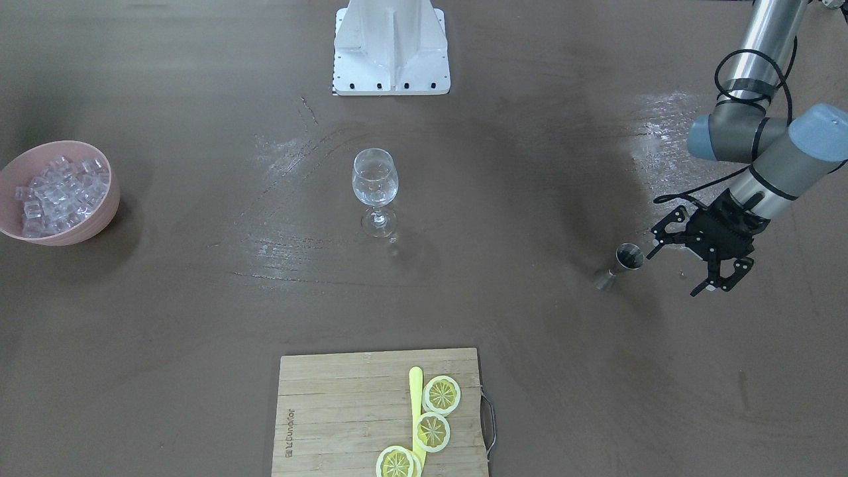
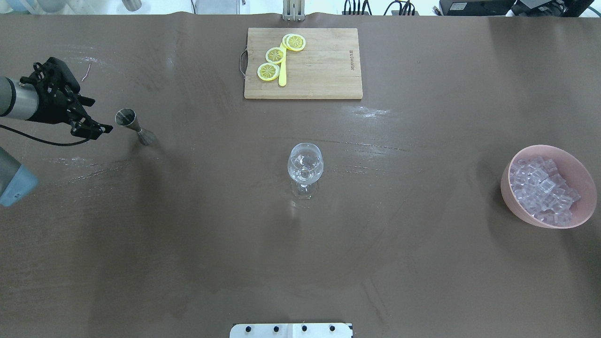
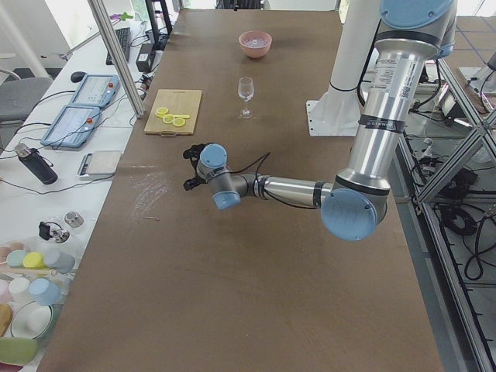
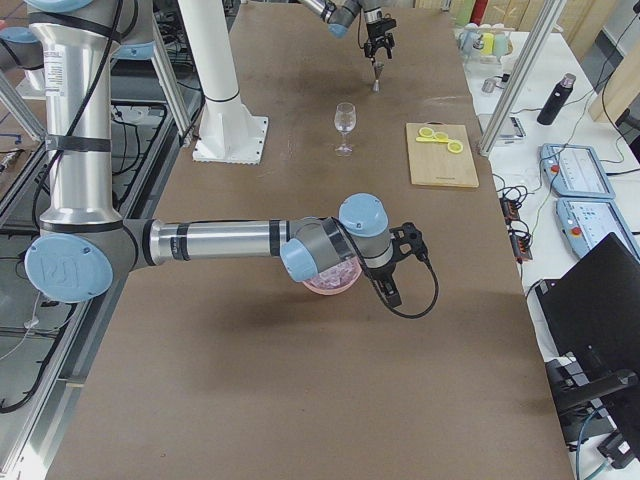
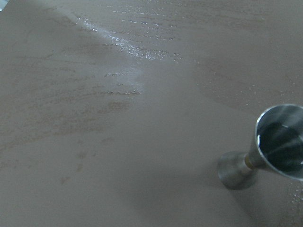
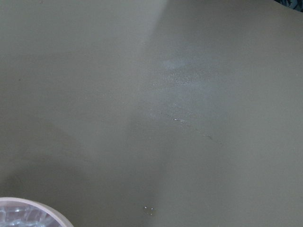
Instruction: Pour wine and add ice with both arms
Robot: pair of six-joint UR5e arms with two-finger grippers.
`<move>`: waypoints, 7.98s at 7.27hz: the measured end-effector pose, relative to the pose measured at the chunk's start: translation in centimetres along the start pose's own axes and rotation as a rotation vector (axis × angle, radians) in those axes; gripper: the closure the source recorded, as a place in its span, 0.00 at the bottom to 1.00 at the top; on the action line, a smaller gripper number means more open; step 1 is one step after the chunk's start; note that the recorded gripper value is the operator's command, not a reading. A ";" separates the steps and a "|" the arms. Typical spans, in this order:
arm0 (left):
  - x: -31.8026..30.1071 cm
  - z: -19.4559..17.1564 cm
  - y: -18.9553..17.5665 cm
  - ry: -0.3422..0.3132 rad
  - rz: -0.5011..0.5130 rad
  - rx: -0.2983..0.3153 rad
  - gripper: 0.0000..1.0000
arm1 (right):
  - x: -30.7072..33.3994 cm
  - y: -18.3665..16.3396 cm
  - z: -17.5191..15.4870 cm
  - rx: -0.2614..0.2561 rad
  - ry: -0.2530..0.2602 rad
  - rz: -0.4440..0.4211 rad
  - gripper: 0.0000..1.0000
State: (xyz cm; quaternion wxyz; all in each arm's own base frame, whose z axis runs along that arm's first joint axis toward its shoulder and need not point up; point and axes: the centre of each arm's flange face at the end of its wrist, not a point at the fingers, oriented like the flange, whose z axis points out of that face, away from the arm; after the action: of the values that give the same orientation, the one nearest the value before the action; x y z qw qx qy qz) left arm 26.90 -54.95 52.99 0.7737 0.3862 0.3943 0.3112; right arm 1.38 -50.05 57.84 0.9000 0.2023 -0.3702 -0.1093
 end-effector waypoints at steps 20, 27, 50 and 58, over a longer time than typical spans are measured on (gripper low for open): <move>7.8 4.3 2.9 0.014 -0.254 0.310 0.03 | 0.2 0.6 0.2 -0.007 0.000 0.073 0.00; 8.6 4.4 3.1 0.010 -0.289 0.349 0.22 | 0.2 0.6 0.1 -0.007 0.001 0.073 0.00; 8.0 4.0 2.5 0.005 -0.289 0.368 0.49 | 0.3 0.8 0.2 -0.009 0.001 0.073 0.00; 7.8 4.0 2.3 -0.006 -0.314 0.377 0.52 | 0.5 1.0 0.5 -0.015 0.001 0.078 0.00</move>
State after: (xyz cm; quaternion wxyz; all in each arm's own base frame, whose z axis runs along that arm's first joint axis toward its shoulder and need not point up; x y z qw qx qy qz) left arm 33.73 -49.04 53.64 0.7280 0.4588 0.4982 0.1066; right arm 1.48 -49.44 58.93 0.9054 0.1809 -0.3764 -0.0769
